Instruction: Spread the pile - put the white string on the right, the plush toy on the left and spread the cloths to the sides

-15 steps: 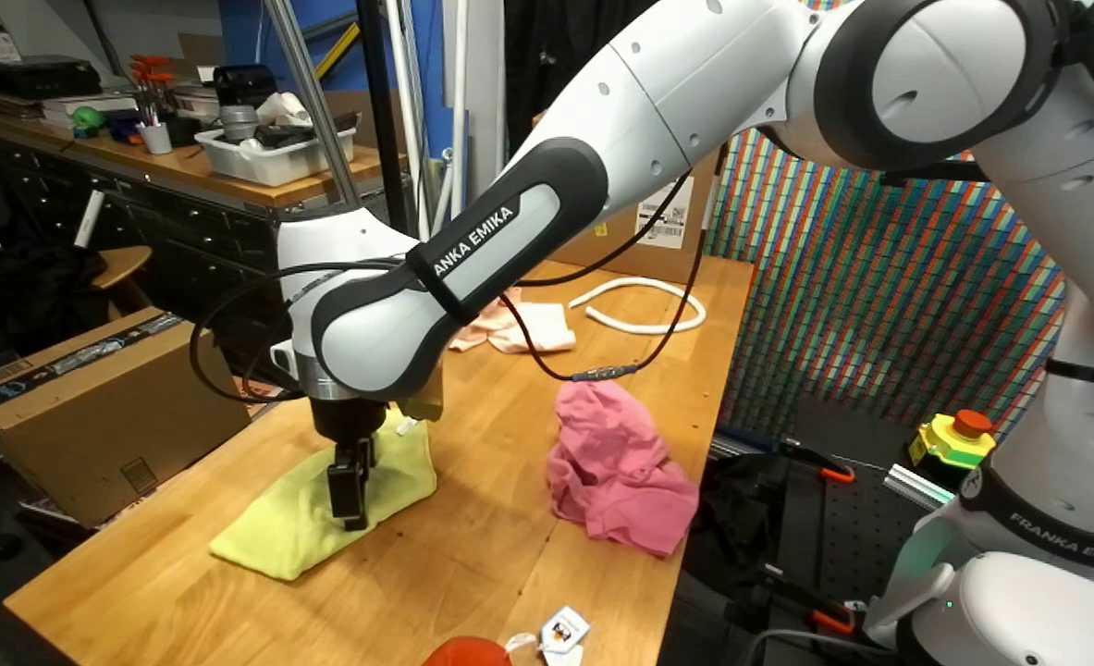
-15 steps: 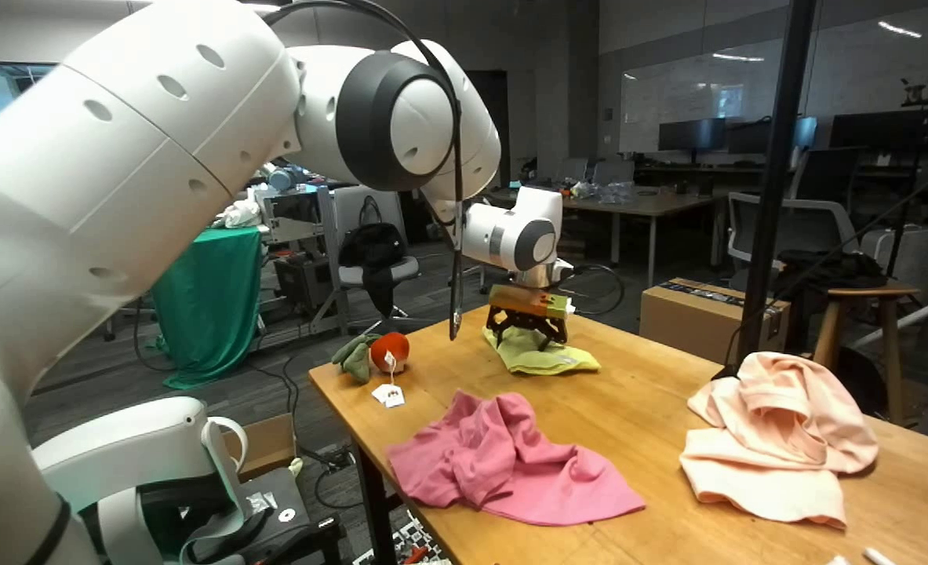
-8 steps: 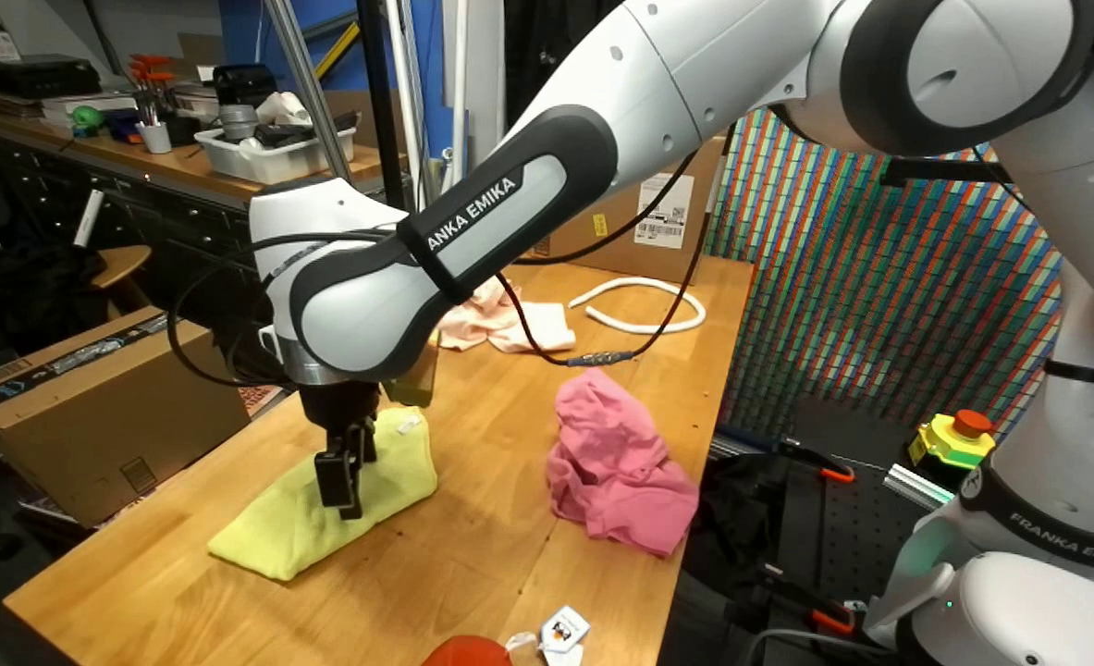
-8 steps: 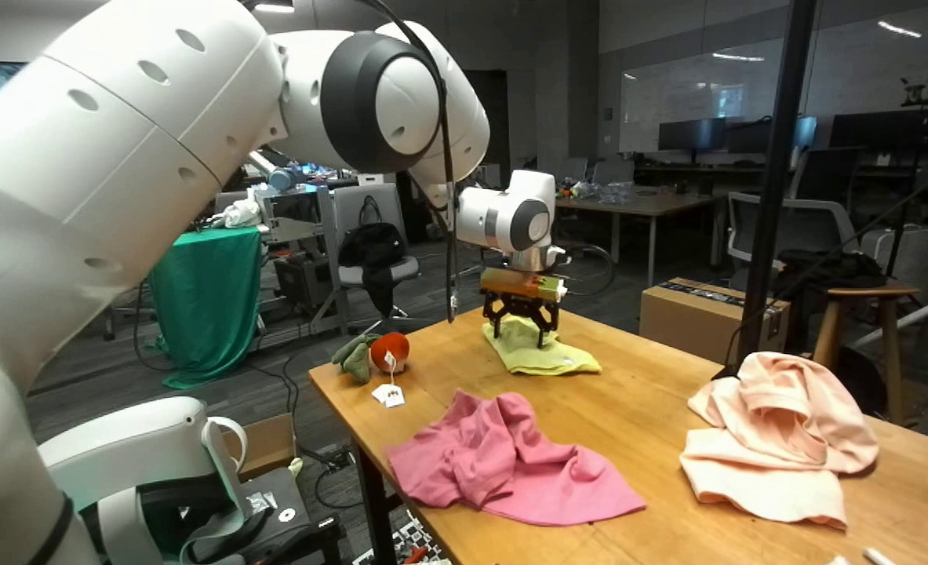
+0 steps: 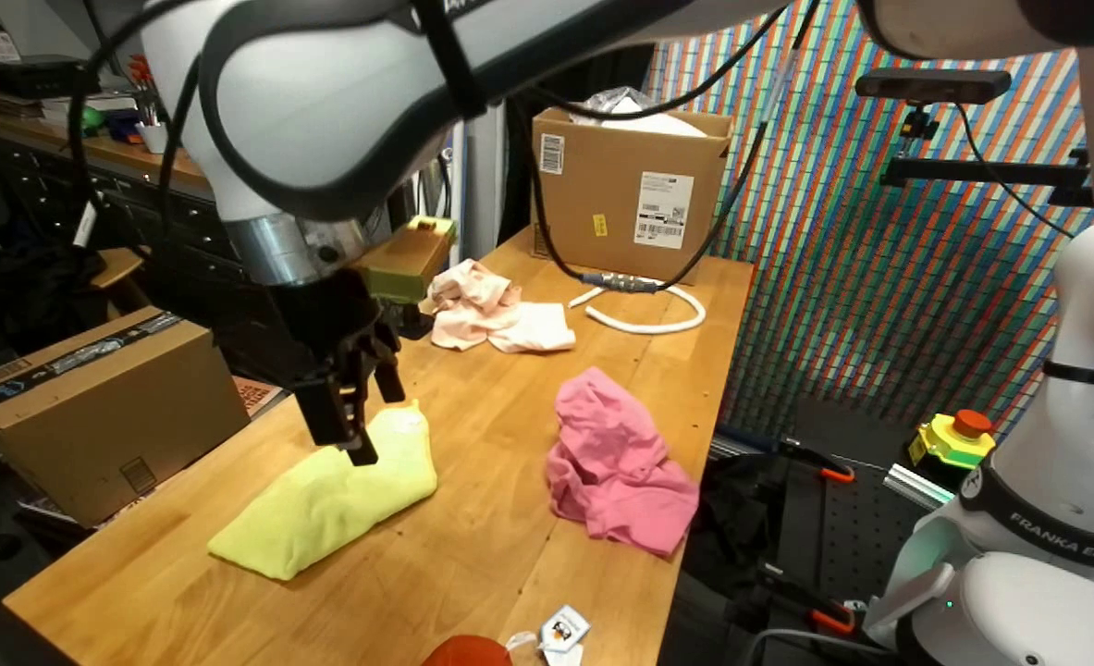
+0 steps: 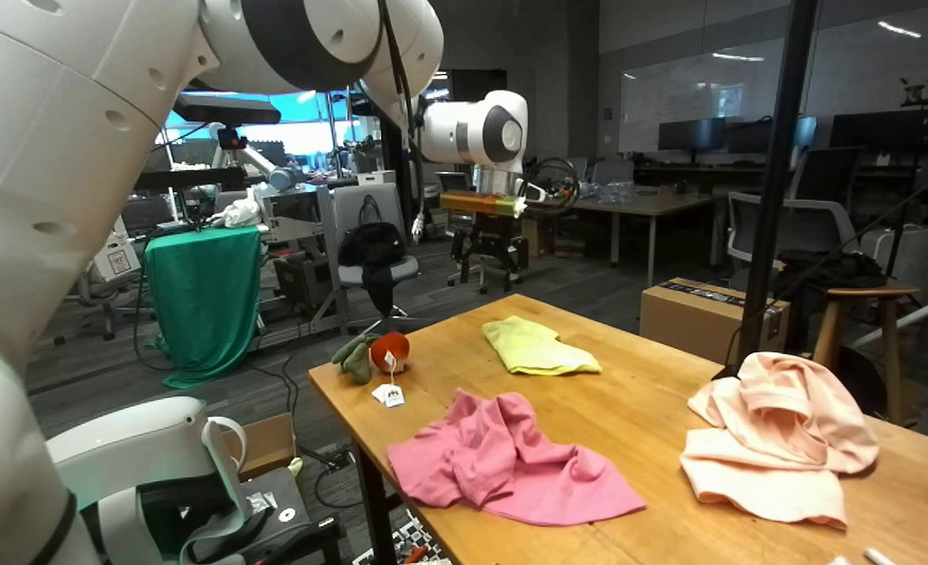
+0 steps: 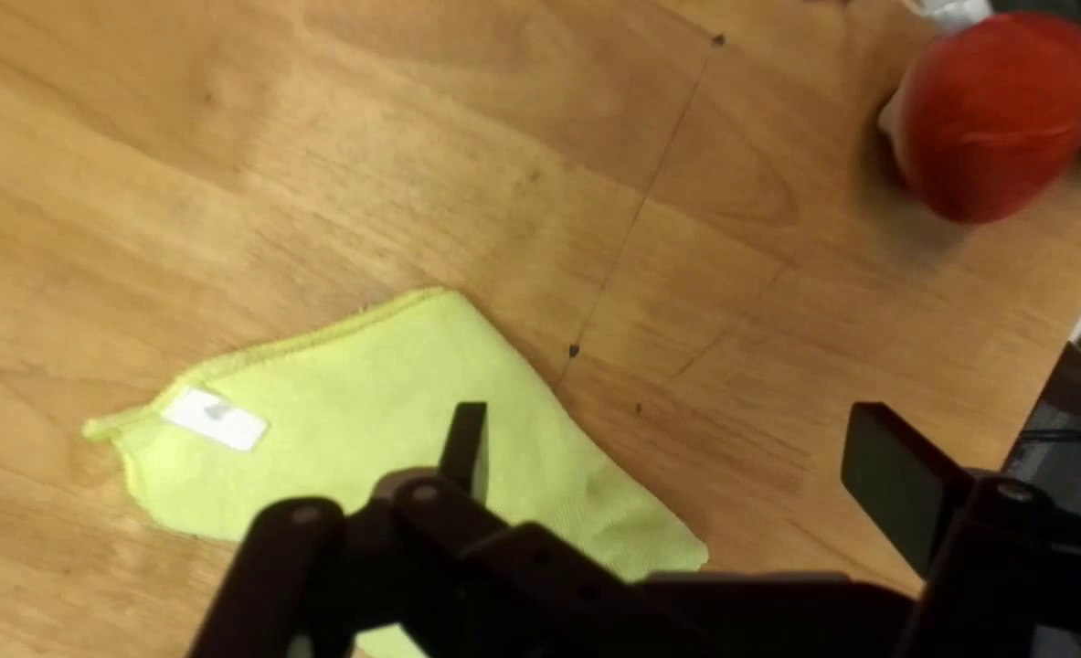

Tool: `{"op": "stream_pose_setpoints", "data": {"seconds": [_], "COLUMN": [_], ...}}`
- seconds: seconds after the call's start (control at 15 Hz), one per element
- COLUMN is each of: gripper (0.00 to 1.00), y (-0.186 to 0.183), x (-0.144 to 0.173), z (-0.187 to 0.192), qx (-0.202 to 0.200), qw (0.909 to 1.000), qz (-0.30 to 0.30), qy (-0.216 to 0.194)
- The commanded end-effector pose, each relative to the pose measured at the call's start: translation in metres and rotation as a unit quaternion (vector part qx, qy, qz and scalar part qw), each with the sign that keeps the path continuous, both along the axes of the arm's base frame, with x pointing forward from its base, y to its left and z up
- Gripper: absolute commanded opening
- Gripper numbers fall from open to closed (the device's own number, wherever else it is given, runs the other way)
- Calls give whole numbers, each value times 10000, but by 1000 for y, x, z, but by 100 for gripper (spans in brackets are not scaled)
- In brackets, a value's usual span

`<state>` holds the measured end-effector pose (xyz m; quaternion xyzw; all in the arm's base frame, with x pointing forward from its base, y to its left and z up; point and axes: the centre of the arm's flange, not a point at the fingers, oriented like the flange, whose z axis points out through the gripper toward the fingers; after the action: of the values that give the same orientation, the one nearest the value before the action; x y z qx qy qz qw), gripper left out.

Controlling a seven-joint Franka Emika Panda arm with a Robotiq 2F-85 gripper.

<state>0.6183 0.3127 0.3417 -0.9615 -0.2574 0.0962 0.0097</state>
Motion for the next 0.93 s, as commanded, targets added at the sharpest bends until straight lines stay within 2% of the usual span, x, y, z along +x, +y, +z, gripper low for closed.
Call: {"op": "stream_pose_setpoints", "data": {"seconds": [0.0, 0.2, 0.47, 0.87], "gripper": [100, 100, 100, 100], "y": [-25, -54, -94, -161], "x": [-43, -84, -136, -217], "z": [71, 111, 139, 156], "qx": [-308, -534, -625, -359], "qw": [9974, 9926, 9875, 9816], "qz": [-573, -860, -1127, -1753], "qy": [310, 668, 910, 669]}}
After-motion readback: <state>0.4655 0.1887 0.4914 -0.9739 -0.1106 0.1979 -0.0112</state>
